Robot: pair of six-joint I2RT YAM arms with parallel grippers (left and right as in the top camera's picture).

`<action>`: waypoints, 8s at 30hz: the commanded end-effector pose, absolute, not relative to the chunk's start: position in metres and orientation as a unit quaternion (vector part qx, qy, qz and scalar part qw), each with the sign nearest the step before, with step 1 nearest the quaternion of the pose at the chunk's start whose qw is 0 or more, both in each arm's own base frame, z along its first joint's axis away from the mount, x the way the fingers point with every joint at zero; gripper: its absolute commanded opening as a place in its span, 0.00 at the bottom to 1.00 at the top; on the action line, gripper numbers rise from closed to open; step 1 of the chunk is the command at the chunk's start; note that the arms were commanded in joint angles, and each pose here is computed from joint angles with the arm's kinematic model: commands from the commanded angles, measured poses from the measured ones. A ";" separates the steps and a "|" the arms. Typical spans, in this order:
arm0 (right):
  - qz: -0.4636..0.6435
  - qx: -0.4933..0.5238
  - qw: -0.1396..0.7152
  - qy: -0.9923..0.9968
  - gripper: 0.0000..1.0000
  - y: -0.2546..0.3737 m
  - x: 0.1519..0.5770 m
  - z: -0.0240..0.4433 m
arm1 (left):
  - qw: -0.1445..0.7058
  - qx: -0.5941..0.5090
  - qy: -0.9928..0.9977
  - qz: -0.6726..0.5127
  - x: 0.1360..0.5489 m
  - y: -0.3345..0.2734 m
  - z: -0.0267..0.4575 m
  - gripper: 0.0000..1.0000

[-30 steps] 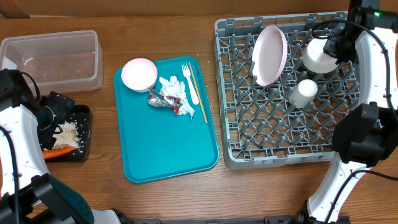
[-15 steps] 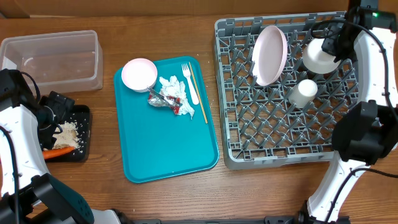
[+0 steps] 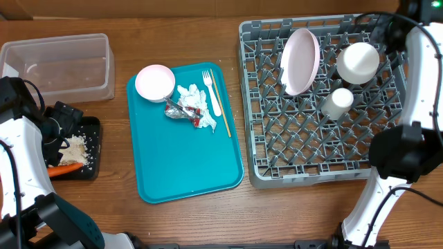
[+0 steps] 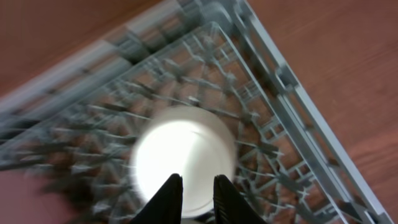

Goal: Sort waste into correct bins and load items into the dishwasher rack
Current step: 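Release the white bowl in the rack and raise the right gripper, then move the right gripper to the pink bowl and grasp its rim, then lift the pink bowl and carry it over the rack's right side, then lower the pink bowl into the rack and open the right gripper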

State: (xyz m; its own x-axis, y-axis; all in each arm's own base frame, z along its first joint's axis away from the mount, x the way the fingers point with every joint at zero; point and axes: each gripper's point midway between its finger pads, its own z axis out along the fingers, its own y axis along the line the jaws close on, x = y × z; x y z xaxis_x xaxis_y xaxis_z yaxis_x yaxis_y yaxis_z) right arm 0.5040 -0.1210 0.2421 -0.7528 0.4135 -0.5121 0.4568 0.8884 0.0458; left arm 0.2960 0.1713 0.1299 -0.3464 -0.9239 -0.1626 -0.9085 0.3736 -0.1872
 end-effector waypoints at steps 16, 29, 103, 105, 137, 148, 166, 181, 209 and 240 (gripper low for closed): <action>0.199 -0.130 0.351 0.906 0.93 0.238 0.475 0.336 | 0.136 -0.561 0.816 -0.029 0.298 0.175 0.139 1.00; 0.197 -0.241 0.281 0.908 0.82 0.379 0.497 0.163 | 0.136 -0.561 0.816 -0.029 0.298 0.175 0.139 1.00; 0.058 -0.024 0.481 0.874 0.04 0.120 0.414 0.455 | 0.136 -0.561 0.816 -0.029 0.298 0.175 0.139 1.00; 0.034 0.001 0.487 0.873 0.04 0.097 0.396 0.466 | 0.136 -0.561 0.816 -0.029 0.298 0.175 0.139 1.00; -0.428 0.415 0.398 0.698 0.04 -0.150 0.265 0.412 | 0.136 -0.561 0.816 -0.029 0.298 0.175 0.139 1.00; -0.630 0.324 0.268 0.653 0.04 -0.190 0.283 0.304 | 0.136 -0.561 0.816 -0.029 0.298 0.175 0.139 1.00; -0.610 0.277 0.168 0.724 0.04 -0.195 0.299 0.214 | 0.136 -0.562 0.816 -0.029 0.298 0.175 0.139 1.00; -0.561 0.238 0.169 0.774 0.04 -0.158 0.313 0.178 | 0.136 -0.561 0.816 -0.029 0.298 0.175 0.139 1.00; -0.594 0.198 0.127 0.769 0.04 -0.183 0.314 0.186 | 0.136 -0.561 0.816 -0.029 0.298 0.175 0.139 1.00; -0.155 0.207 0.118 0.959 0.08 -0.068 0.355 0.090 | 0.136 -0.561 0.816 -0.029 0.298 0.175 0.139 1.00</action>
State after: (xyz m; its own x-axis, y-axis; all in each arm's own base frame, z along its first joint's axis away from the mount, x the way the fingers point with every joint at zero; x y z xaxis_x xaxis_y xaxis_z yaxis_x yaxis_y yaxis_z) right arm 0.3615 -0.1160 0.1532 -0.8303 0.2542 -0.4961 0.5158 0.6875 -0.5111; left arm 0.2959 0.1714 0.1299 -0.3463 -0.9238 -0.1631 -0.9086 0.3735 -0.1867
